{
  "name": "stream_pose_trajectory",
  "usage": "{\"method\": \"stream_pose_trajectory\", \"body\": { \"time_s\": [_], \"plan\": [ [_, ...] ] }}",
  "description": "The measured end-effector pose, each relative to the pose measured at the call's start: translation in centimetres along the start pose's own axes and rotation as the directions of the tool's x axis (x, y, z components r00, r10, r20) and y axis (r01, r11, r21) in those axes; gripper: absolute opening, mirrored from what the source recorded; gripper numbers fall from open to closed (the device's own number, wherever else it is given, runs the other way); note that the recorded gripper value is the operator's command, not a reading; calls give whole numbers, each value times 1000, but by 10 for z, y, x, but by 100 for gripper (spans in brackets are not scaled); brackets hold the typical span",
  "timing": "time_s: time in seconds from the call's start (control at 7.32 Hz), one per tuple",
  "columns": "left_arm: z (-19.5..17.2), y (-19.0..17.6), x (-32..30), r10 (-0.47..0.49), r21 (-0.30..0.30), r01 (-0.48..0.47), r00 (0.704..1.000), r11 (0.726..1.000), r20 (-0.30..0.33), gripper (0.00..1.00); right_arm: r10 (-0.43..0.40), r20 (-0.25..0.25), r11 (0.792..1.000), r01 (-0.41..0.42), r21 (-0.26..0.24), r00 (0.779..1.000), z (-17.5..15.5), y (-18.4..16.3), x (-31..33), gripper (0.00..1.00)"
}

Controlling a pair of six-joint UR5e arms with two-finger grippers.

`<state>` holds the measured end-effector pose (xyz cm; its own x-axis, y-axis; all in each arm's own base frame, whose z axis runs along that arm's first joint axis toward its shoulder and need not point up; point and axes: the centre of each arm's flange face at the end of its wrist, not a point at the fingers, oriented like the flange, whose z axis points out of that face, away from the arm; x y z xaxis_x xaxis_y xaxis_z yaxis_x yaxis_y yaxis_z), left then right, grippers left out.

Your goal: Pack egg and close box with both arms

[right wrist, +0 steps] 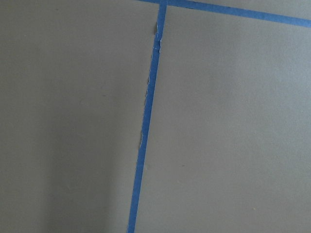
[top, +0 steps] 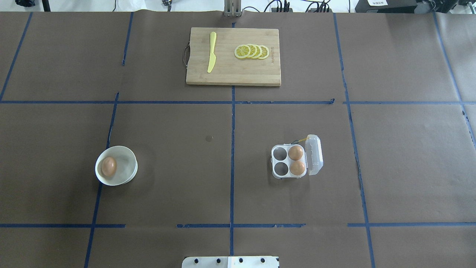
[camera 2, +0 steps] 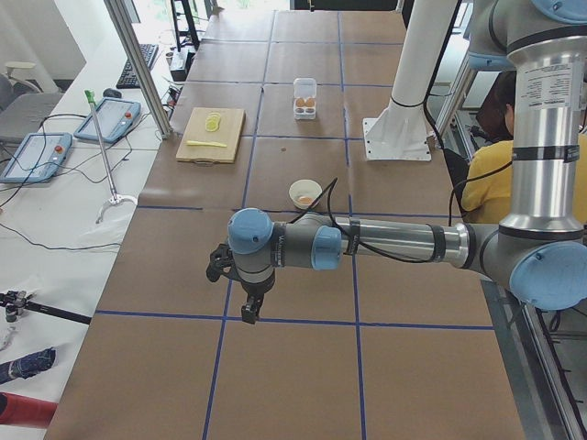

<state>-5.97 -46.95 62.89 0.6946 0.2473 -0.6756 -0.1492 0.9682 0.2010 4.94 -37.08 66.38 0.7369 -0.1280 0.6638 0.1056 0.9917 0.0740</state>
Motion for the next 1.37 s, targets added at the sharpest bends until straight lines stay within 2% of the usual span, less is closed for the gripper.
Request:
{"method": "stream_pose_trajectory", "body": {
  "time_s": [0.96,1.23,1.37],
  "plan": [
    [0,-2,3,21,14,-21,1000,1000,1,100,-9,6,1000,9,9,1000,-3,-6,-3,100],
    [-8,-15,10,96,86,-97,995,992,19,100,-26,4,999,25,32,1000,-7,-13,-7,100],
    [-13,-24,15,165,153,-169,986,974,41,100,-56,-1,996,56,65,998,-13,-21,-12,100]
  ]
}}
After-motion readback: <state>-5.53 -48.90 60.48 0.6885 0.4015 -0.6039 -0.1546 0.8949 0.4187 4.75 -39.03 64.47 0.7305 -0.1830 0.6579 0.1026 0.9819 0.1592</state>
